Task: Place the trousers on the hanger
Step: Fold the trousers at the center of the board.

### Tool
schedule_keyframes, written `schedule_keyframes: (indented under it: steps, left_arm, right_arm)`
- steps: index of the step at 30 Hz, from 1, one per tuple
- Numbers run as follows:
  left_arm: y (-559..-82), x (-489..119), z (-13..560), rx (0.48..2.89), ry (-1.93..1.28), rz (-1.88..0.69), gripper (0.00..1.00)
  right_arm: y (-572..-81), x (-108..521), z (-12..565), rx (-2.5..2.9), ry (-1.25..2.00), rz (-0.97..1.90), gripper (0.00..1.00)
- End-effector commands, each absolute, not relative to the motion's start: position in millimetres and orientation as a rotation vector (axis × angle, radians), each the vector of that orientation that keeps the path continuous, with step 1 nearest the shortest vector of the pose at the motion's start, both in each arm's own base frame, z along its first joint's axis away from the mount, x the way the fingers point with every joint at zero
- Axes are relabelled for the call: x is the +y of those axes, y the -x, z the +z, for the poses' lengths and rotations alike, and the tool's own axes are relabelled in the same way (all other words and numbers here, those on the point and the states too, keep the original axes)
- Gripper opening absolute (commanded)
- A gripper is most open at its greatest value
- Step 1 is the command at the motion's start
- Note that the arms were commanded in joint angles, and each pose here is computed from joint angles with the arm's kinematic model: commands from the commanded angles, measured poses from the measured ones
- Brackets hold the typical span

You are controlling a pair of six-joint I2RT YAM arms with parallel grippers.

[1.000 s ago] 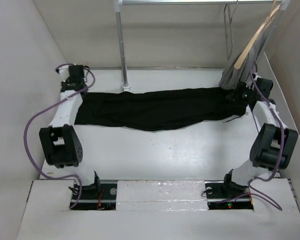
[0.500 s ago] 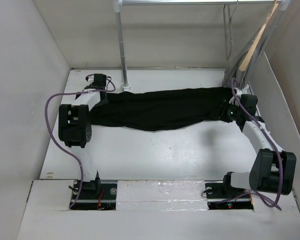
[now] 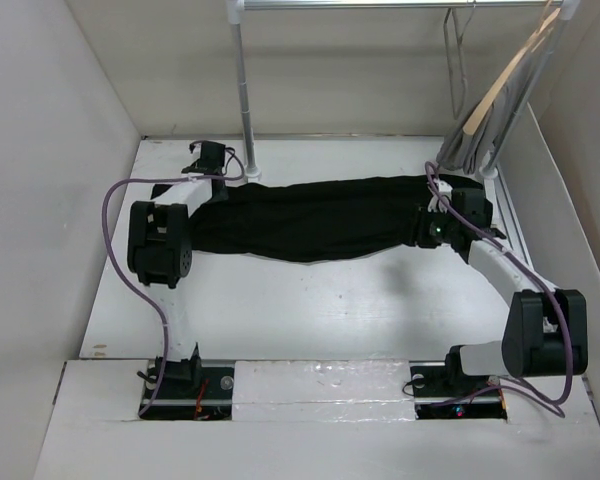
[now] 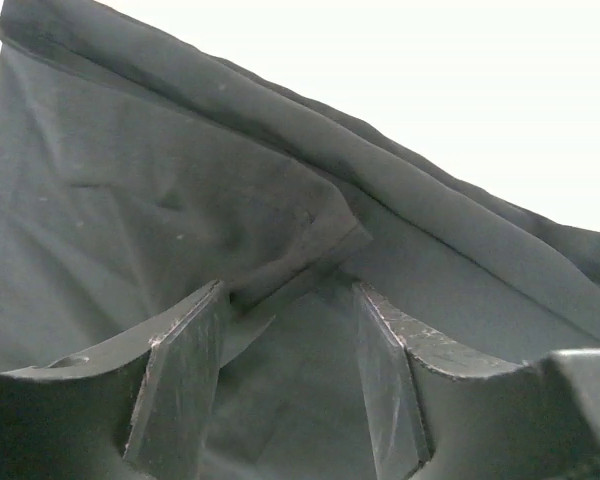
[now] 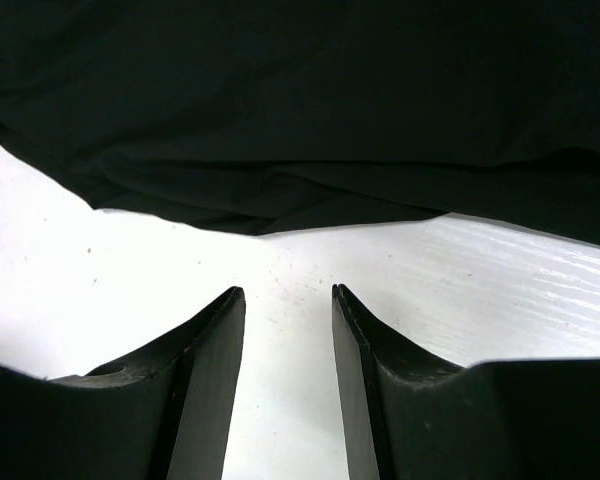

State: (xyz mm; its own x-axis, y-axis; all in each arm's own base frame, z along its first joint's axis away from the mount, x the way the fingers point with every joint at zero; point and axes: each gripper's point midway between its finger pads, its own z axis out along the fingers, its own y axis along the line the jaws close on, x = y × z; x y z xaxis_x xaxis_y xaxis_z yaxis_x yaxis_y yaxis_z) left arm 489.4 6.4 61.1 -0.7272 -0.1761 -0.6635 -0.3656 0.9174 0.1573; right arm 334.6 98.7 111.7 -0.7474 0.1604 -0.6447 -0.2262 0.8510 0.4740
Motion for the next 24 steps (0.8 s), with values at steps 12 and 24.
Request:
schedule_keyframes:
  steps: [12,24]
  left_arm:
    - [-487,28,128,2.149,0.635,0.403,0.00]
    - [-395,113,110,2.020,1.203,0.454,0.00]
  right_arm:
    - [-340,143,127,2.264,0.301,0.741,0.45]
    - [-333,172,118,2.288,0.475,0.788,0.44]
